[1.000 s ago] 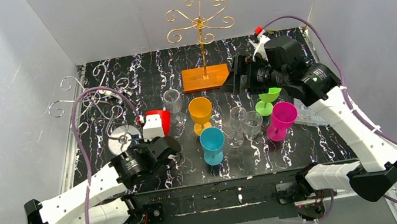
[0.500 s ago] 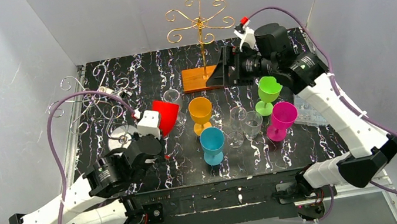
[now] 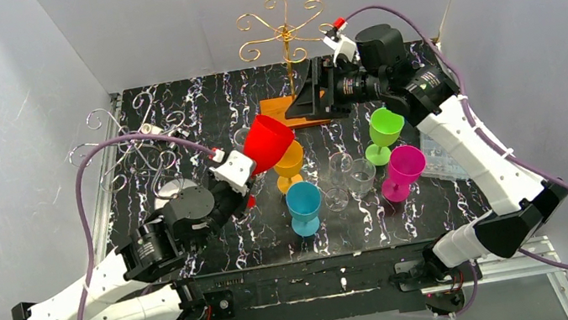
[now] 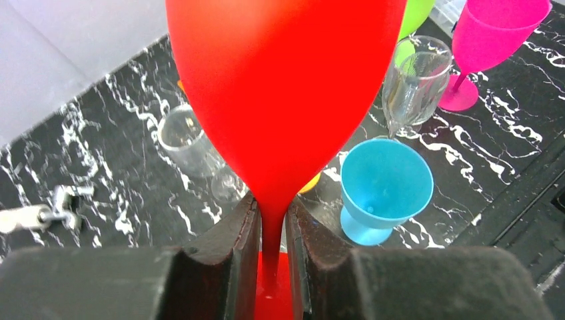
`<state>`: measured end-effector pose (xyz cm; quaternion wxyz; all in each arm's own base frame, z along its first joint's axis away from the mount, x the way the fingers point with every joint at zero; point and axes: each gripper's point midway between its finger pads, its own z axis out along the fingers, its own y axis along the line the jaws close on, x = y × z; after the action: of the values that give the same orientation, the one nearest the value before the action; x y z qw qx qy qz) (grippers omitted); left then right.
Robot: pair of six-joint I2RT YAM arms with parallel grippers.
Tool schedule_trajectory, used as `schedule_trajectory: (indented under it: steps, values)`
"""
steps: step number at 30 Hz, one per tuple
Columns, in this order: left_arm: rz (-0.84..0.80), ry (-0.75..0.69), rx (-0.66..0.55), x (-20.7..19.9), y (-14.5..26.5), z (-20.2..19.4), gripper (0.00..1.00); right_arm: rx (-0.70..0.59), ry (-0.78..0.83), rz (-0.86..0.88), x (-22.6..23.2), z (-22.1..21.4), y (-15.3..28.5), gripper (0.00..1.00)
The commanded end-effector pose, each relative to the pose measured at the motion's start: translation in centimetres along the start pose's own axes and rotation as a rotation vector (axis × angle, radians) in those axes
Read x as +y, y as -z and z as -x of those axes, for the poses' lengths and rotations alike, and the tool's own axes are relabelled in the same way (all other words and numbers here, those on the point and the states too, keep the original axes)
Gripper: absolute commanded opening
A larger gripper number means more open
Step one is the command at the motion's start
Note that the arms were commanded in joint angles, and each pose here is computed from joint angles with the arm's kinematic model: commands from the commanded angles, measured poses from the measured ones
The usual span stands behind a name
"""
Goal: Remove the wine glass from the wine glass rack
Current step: Place the wine glass at the center of the board.
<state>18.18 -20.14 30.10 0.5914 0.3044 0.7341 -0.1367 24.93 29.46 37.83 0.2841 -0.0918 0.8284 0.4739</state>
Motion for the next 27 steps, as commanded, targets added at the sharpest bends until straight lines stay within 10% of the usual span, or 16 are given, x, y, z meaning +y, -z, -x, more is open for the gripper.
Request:
schedule_trajectory:
  steps: [1,19,27]
  values:
    - [-0.031,-0.139,-0.198,-0.4,-0.7,5.0,0.00,-0.028,0.043,0.096,3.0,0.9,1.4,0.82]
    - [-0.026,-0.334,-0.299,-2.1,-4.2,6.7,0.00,0.001,0.042,0.116,3.0,-1.4,3.1,0.43]
    - [0.002,-0.315,-0.290,-1.6,-5.2,7.4,0.01,-0.045,0.066,0.102,3.4,-0.7,3.9,0.04]
